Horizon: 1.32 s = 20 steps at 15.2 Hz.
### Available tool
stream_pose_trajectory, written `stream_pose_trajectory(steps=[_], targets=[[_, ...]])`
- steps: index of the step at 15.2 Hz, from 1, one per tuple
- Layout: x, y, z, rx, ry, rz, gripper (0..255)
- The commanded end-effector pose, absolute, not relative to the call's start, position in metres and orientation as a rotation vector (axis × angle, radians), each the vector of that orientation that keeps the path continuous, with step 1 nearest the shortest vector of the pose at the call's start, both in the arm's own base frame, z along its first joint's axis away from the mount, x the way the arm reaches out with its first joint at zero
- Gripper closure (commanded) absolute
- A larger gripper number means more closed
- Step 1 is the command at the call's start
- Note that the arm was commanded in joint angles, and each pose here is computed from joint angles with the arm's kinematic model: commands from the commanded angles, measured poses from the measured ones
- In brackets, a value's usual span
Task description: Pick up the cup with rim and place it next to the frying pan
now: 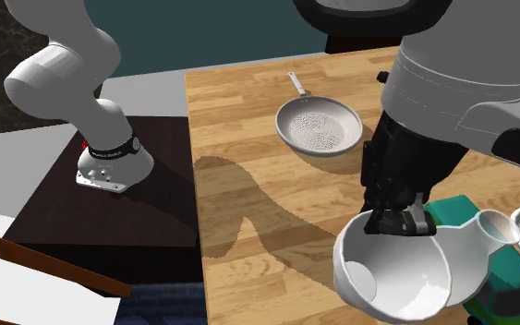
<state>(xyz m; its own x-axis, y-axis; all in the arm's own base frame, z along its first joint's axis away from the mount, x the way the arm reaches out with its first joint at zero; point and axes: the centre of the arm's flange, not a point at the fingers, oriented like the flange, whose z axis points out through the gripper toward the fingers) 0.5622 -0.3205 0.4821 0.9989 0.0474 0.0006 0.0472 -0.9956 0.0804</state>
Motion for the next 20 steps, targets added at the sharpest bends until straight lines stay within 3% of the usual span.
stream_pose_trajectory(steps=[1, 20], targets=[[0.563, -0.32, 0.493, 3.06, 0.073, 0.004, 255], [0.555, -0.31, 0.584, 3.06, 0.073, 0.004, 255]])
